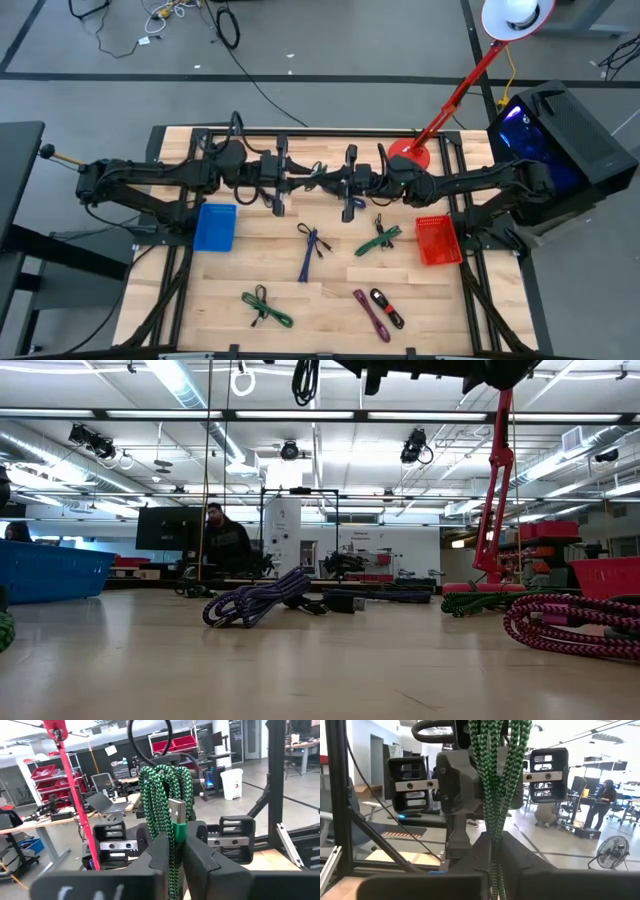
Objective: Pick & Place USB Port
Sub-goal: Put the black and green charger cable into the red basket
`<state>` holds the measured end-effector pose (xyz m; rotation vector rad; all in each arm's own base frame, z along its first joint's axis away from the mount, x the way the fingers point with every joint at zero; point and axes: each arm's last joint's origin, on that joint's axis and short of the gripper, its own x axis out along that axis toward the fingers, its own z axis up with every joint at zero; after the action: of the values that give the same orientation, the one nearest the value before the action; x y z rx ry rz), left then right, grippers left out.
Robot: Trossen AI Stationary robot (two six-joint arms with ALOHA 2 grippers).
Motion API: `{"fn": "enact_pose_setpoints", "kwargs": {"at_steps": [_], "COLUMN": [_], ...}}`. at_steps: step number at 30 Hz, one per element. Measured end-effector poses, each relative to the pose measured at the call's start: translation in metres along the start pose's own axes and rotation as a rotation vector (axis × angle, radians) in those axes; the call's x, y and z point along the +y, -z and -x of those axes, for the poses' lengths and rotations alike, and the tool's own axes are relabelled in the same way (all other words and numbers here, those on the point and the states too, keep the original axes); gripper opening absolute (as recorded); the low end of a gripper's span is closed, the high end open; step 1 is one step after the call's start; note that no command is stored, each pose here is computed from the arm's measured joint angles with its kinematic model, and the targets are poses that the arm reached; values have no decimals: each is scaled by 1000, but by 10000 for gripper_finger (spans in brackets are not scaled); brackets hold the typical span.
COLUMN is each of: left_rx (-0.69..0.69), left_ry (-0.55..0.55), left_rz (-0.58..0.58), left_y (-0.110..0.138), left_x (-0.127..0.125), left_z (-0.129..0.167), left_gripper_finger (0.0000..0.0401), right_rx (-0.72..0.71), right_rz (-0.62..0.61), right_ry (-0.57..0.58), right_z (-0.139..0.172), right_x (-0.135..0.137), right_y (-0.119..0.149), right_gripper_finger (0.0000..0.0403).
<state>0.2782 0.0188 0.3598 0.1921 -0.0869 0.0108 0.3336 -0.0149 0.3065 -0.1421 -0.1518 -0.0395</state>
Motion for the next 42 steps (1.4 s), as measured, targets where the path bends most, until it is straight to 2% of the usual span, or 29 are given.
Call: {"fn": "enact_pose_setpoints", "kwargs": {"at_steps": [4,8,15,19,22,28,34,42], "left_rx": [4,37,158,232,284,305,305,352], "left_ry": [-3,-44,-130,-147,-142,-138,-138,-130], "left_rz": [17,18,-6,-9,3,11,11,9], "left_y": [0,2,2,4,7,9,9,13], "left_x": [0,1,3,3,2,2,2,1], "left_z": [0,2,16,25,28,30,30,31], "left_gripper_finger": [103,129,138,131,127,126,126,126], "right_rx": [22,111,408,599,660,736,868,1148], "right_rz": [-1,0,15,-27,-107,-323,-473,-548], "right_ry": [-2,43,168,304,404,498,660,858], "right_z": [1,12,62,101,130,174,195,202], "right_x": [0,-1,12,31,45,74,87,97], "right_y": [1,-6,-29,-34,-38,-33,-17,4], "right_gripper_finger": [7,6,6,6,6,6,6,5]}}
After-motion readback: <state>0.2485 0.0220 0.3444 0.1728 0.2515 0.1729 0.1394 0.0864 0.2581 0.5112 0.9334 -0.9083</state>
